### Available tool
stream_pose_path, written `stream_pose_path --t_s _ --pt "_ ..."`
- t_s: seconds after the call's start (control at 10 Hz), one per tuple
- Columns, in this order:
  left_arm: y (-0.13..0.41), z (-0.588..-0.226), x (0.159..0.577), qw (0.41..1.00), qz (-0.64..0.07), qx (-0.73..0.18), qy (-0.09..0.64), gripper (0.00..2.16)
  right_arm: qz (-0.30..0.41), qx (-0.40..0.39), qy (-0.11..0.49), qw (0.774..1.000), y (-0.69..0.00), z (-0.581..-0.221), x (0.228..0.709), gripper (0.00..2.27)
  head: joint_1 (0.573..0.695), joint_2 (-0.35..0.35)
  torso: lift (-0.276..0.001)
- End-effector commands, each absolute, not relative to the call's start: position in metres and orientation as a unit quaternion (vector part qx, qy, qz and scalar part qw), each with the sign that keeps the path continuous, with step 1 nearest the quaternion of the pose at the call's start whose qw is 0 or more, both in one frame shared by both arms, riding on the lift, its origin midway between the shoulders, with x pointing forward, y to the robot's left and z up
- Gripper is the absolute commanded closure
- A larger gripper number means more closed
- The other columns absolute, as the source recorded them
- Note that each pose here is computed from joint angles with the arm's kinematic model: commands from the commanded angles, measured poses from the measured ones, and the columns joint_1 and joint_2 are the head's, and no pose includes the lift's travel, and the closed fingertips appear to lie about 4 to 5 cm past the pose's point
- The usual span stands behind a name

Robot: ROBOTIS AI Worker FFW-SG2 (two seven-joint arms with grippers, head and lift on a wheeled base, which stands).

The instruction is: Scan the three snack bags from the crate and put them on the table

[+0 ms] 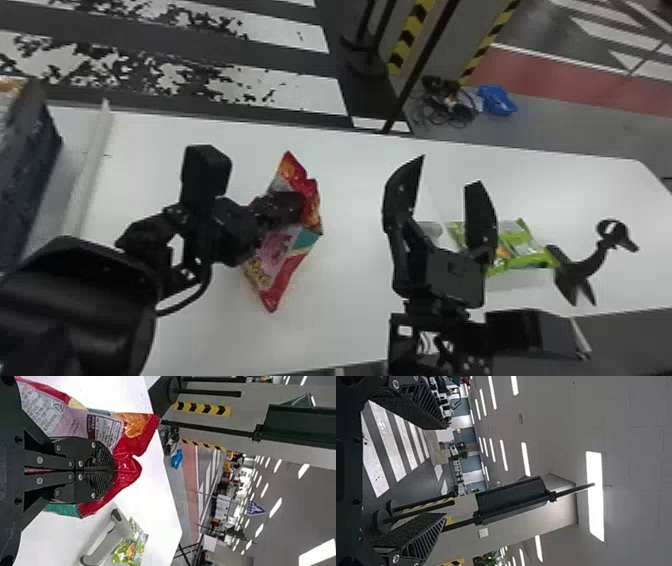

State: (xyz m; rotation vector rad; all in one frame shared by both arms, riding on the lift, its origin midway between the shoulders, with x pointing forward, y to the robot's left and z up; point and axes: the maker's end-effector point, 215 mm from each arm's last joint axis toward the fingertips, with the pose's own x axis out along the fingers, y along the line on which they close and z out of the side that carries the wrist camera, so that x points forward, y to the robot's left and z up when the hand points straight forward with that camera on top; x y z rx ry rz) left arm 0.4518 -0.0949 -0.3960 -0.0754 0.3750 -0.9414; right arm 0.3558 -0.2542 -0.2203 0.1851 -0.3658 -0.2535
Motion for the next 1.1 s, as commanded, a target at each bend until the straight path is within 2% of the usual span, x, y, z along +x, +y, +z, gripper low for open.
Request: stream_pose_path --t_s 0.0,0.2,0.3,0.4,0.5,0.8,1.0 --pt "-0.116 -0.416 0.435 0.858 -0.473 -0.04 0.197 2.13 -0.126 0.092 -0.181 0.971 -0.254 -0.22 0.357 0.11 0.695 -0.35 -0.094" --pt "-0.135 -0.424 0.416 0.837 -0.499 -0.073 0.21 2.11 -0.124 0.091 -0.179 0.972 -0.253 -0.221 0.361 0.11 0.695 -0.35 -0.094" --pt "-0.142 -0.425 0.412 0.84 -0.495 -0.062 0.211 1.73 -0.124 0.091 -0.18 0.972 -0.252 -0.22 0.361 0.11 0.695 -0.35 -0.094" --pt "-0.14 -0.424 0.415 0.844 -0.493 -0.05 0.207 0.16 -0.125 0.092 -0.179 0.971 -0.253 -0.221 0.362 0.11 0.695 -0.35 -0.094" --pt "-0.133 -0.42 0.423 0.851 -0.483 -0.05 0.203 0.0 -0.125 0.092 -0.178 0.972 -0.253 -0.221 0.361 0.11 0.695 -0.35 -0.094" --pt "-0.123 -0.377 0.43 0.871 -0.461 -0.058 0.16 0.03 -0.124 0.09 -0.18 0.972 -0.255 -0.22 0.361 0.11 0.695 -0.35 -0.094" --pt "-0.092 -0.347 0.442 0.903 -0.406 -0.054 0.129 0.03 -0.123 0.09 -0.18 0.972 -0.254 -0.221 0.361 0.11 0.695 -0.35 -0.094"
